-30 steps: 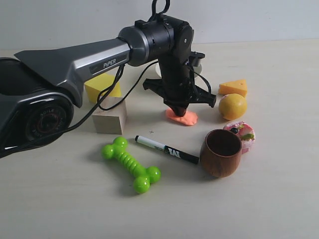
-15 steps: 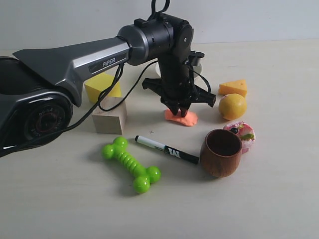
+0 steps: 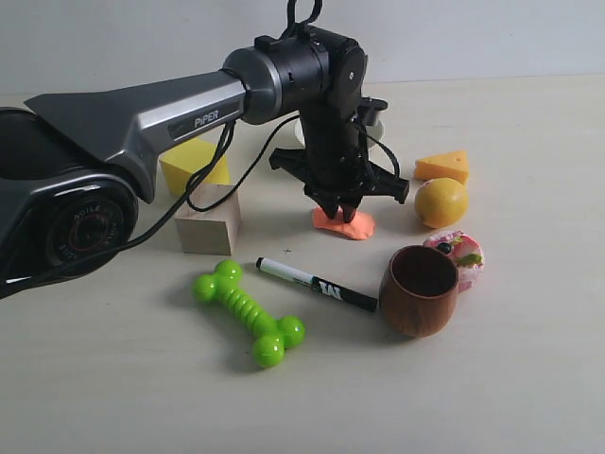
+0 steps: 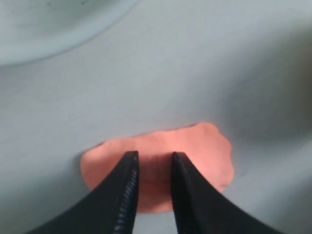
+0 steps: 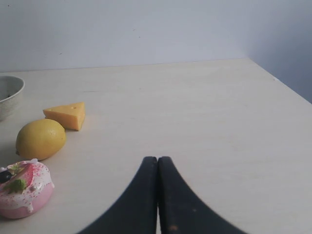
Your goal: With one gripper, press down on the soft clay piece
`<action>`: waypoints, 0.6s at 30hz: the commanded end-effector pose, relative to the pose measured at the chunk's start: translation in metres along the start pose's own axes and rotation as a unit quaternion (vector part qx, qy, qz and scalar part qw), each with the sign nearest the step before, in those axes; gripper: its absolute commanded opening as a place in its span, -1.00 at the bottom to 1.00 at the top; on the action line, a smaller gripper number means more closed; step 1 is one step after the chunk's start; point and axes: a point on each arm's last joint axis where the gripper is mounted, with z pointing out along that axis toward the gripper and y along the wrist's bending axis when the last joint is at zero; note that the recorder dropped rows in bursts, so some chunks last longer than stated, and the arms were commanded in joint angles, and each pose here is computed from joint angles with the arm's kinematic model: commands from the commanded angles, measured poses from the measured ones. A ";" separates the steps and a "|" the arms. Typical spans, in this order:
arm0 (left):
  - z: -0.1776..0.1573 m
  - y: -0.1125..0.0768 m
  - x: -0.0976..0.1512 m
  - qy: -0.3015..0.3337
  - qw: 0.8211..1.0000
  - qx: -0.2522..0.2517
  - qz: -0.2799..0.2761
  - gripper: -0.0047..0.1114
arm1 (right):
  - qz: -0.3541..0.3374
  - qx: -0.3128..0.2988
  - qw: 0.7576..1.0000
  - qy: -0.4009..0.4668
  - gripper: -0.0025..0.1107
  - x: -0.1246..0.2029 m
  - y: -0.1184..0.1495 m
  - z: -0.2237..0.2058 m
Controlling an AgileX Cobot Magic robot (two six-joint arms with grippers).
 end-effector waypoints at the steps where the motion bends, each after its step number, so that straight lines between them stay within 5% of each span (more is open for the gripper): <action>1: 0.004 -0.002 0.007 0.030 1.000 -0.006 -0.001 -0.43 | -0.002 0.001 1.000 -0.003 -0.96 0.001 0.000 0.000; 18: 0.002 0.001 0.006 0.024 0.999 -0.022 0.006 -0.46 | -0.002 0.001 1.000 -0.003 -0.96 0.001 0.000 0.000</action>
